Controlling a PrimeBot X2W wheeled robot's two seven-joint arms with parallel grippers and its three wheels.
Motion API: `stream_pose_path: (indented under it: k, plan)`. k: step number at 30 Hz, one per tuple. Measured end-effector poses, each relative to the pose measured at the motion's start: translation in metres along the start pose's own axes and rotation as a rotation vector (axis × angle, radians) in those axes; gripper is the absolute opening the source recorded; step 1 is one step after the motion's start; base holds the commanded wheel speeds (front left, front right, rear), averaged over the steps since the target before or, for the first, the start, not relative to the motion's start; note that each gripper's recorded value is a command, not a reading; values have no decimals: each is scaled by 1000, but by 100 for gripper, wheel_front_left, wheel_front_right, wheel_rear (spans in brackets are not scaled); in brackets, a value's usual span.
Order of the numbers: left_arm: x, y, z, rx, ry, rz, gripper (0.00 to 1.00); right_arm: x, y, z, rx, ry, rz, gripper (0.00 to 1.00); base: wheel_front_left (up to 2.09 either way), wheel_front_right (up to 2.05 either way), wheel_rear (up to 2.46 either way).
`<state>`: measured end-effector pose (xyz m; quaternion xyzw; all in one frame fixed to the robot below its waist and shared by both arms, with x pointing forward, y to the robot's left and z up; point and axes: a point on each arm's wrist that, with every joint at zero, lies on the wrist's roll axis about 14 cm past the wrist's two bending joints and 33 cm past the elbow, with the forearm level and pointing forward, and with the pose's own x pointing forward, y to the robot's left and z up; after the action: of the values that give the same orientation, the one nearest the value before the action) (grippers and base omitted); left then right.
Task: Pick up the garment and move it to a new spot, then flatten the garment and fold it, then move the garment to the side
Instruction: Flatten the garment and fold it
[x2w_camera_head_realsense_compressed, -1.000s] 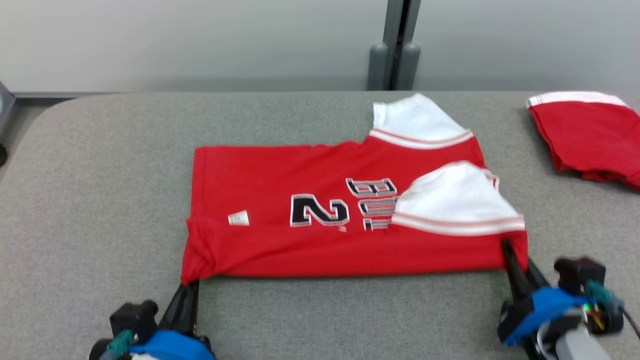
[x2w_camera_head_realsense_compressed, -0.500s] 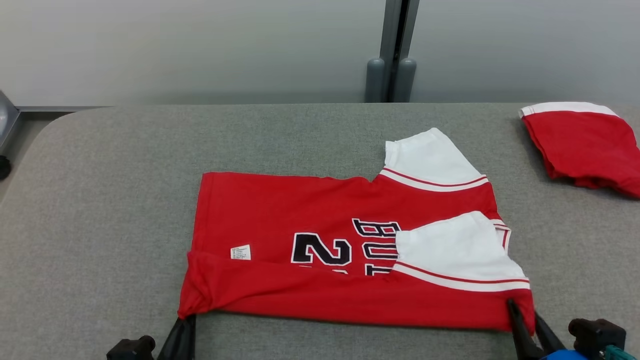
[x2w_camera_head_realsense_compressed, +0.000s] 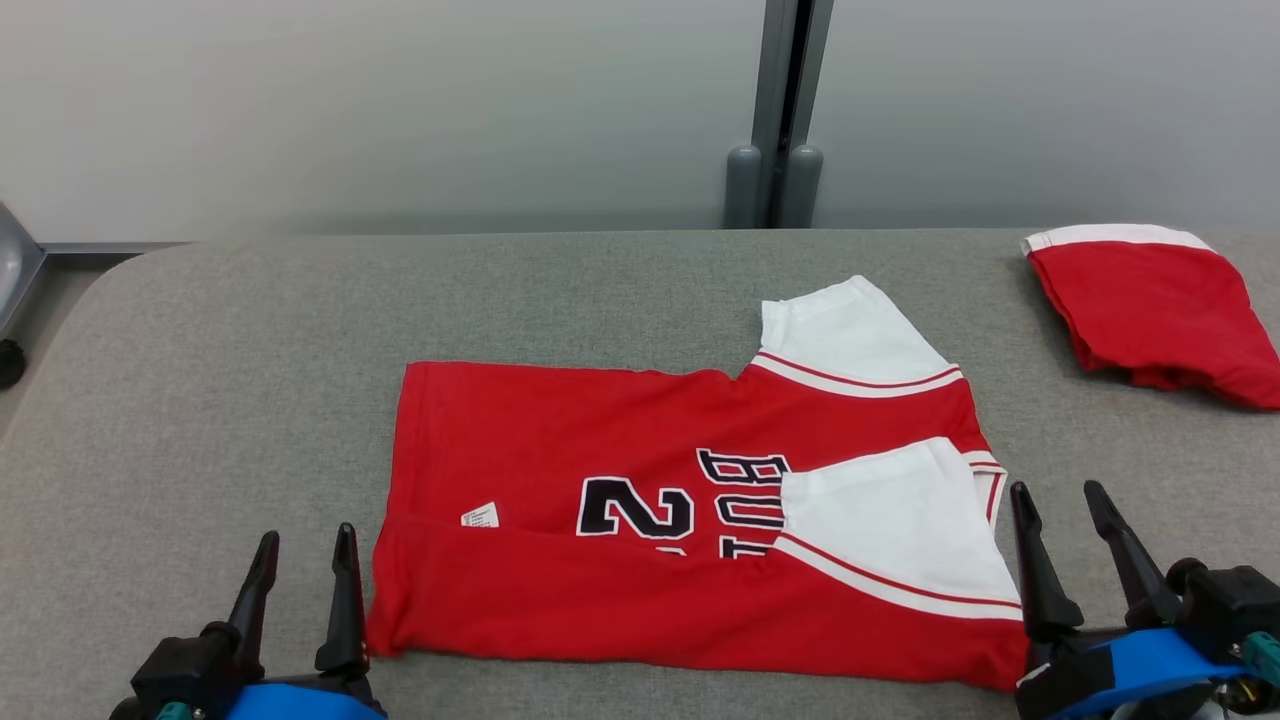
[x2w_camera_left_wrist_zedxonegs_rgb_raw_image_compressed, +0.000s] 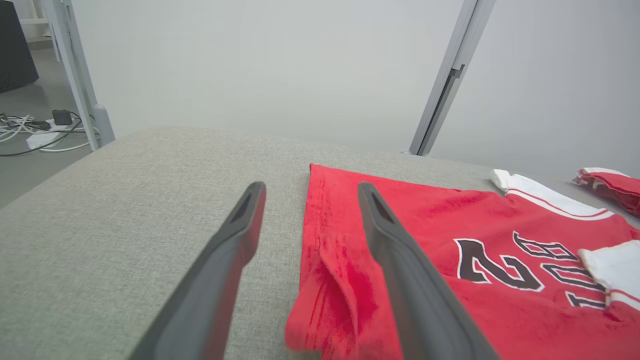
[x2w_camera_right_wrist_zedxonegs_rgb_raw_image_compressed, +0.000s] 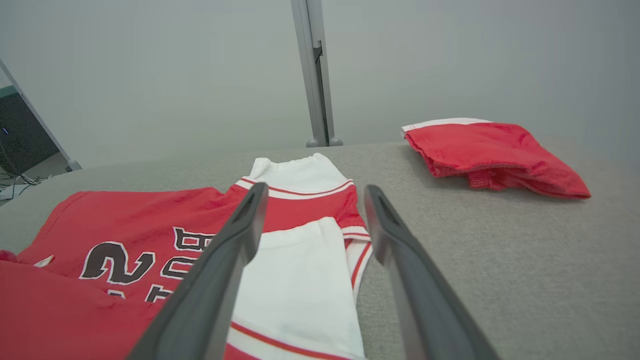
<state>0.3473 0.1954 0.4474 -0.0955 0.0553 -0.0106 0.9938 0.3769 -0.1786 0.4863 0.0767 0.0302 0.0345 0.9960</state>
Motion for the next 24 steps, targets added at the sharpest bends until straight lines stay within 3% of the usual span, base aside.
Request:
stream_pose_path:
  k: [12,24]
  plan:
    - [21,-10,43,27,-130,-22,100,16,25,41,-2,-166,69,100,0,0,0]
    - [35,-12,51,42,-149,-22,100,17,19,35,30,-170,49,100,0,0,0]
